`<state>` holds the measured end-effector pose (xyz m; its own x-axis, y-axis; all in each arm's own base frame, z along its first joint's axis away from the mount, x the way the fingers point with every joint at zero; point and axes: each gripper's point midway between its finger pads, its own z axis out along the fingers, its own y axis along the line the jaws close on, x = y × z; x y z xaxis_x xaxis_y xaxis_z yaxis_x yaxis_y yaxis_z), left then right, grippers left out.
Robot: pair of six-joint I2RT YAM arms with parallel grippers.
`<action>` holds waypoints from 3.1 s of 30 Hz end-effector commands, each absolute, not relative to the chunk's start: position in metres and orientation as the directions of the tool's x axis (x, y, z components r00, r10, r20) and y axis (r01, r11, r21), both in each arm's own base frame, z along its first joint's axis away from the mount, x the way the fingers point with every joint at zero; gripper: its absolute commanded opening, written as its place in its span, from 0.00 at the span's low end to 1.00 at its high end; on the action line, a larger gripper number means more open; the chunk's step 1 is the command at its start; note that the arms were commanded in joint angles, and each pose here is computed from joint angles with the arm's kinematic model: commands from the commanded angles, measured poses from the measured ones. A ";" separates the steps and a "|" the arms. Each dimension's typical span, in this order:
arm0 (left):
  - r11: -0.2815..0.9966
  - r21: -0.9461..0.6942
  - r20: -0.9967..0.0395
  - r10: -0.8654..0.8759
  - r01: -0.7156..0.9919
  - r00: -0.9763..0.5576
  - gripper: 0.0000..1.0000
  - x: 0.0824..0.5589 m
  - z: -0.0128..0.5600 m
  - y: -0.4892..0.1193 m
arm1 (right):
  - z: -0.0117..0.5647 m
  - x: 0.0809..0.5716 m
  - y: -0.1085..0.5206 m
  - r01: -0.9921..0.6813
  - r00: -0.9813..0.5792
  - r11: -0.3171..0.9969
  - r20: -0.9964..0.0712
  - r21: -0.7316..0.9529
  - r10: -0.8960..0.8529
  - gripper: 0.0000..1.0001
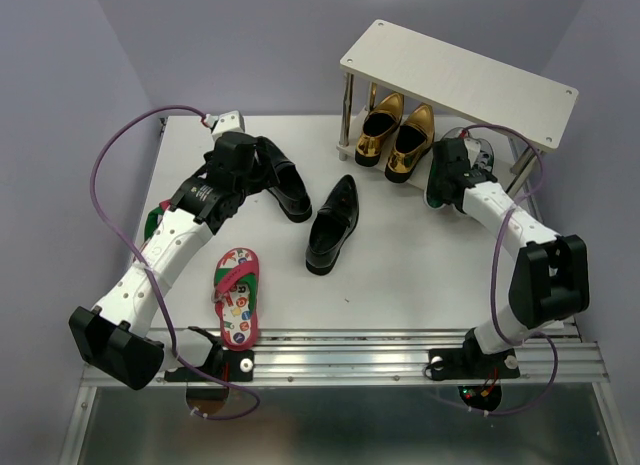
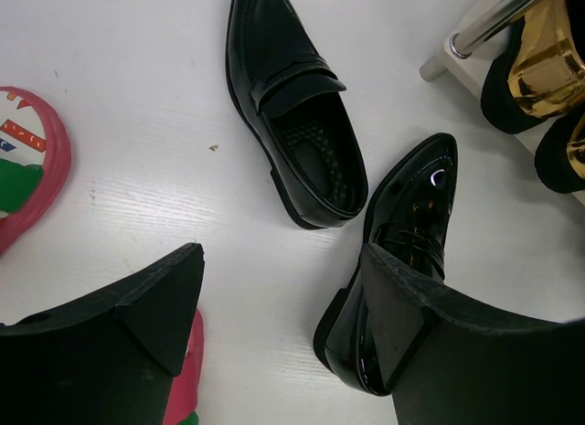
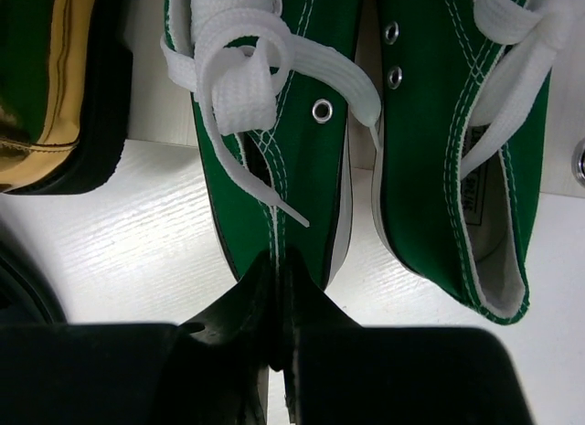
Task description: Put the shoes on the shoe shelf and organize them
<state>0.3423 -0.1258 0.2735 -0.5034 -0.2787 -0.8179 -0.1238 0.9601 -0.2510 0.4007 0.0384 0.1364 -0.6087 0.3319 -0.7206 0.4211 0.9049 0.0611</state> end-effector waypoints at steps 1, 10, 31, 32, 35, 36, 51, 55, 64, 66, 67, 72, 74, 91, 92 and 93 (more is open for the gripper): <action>0.957 -0.264 -0.844 -0.291 -0.123 -0.450 0.80 0.340 0.296 -0.118 | 0.181 0.441 0.032 0.418 -0.449 0.889 -0.808 0.188 0.382 0.01; 0.955 -0.268 -0.842 -0.294 -0.122 -0.451 0.80 0.339 0.295 -0.117 | 0.175 0.420 -0.006 0.570 -0.399 0.805 -0.801 0.164 0.446 0.01; 0.949 -0.297 -0.829 -0.310 -0.103 -0.465 0.79 0.341 0.289 -0.126 | 0.182 0.436 0.030 0.348 -0.490 0.914 -0.791 0.208 0.367 0.01; 0.949 -0.296 -0.829 -0.310 -0.105 -0.465 0.79 0.341 0.289 -0.125 | 0.178 0.438 0.032 0.344 -0.499 0.916 -0.786 0.207 0.365 0.01; 0.950 -0.292 -0.832 -0.310 -0.111 -0.460 0.79 0.339 0.290 -0.123 | 0.175 0.441 0.033 0.345 -0.502 0.915 -0.781 0.212 0.370 0.01; 0.950 -0.290 -0.832 -0.310 -0.114 -0.460 0.79 0.338 0.290 -0.122 | 0.173 0.442 0.031 0.363 -0.497 0.908 -0.780 0.210 0.380 0.01; 0.953 -0.280 -0.837 -0.302 -0.117 -0.457 0.79 0.335 0.289 -0.118 | 0.188 0.456 0.010 0.469 -0.415 0.865 -0.821 0.177 0.393 0.01; 0.952 -0.282 -0.837 -0.304 -0.118 -0.454 0.79 0.334 0.290 -0.117 | 0.194 0.458 0.009 0.480 -0.392 0.855 -0.824 0.195 0.409 0.01; 0.953 -0.279 -0.836 -0.303 -0.120 -0.458 0.79 0.332 0.288 -0.116 | 0.184 0.456 0.005 0.523 -0.387 0.831 -0.816 0.189 0.429 0.07; 0.953 -0.279 -0.837 -0.303 -0.121 -0.455 0.79 0.331 0.288 -0.115 | 0.178 0.455 0.005 0.522 -0.400 0.833 -0.810 0.184 0.430 0.23; 0.953 -0.278 -0.838 -0.303 -0.123 -0.453 0.79 0.331 0.289 -0.114 | 0.177 0.454 0.005 0.523 -0.404 0.833 -0.808 0.181 0.429 0.24; 0.954 -0.272 -0.838 -0.299 -0.127 -0.456 0.79 0.330 0.286 -0.112 | 0.189 0.444 0.008 0.494 -0.402 0.846 -0.810 0.200 0.427 0.43; 0.954 -0.273 -0.838 -0.299 -0.124 -0.457 0.79 0.330 0.285 -0.114 | 0.196 0.440 0.010 0.479 -0.401 0.852 -0.810 0.212 0.427 0.52; 0.962 -0.267 -0.820 -0.253 -0.049 -0.513 0.80 0.333 0.247 -0.132 | 0.244 0.356 0.048 0.277 -0.458 0.903 -0.781 0.329 0.425 0.77; 0.968 -0.250 -0.810 -0.222 -0.022 -0.543 0.80 0.328 0.234 -0.143 | 0.249 0.350 0.049 0.271 -0.449 0.904 -0.787 0.332 0.424 0.78; 0.970 -0.243 -0.805 -0.204 -0.005 -0.557 0.81 0.325 0.228 -0.151 | 0.249 0.344 0.052 0.264 -0.456 0.905 -0.784 0.332 0.421 0.81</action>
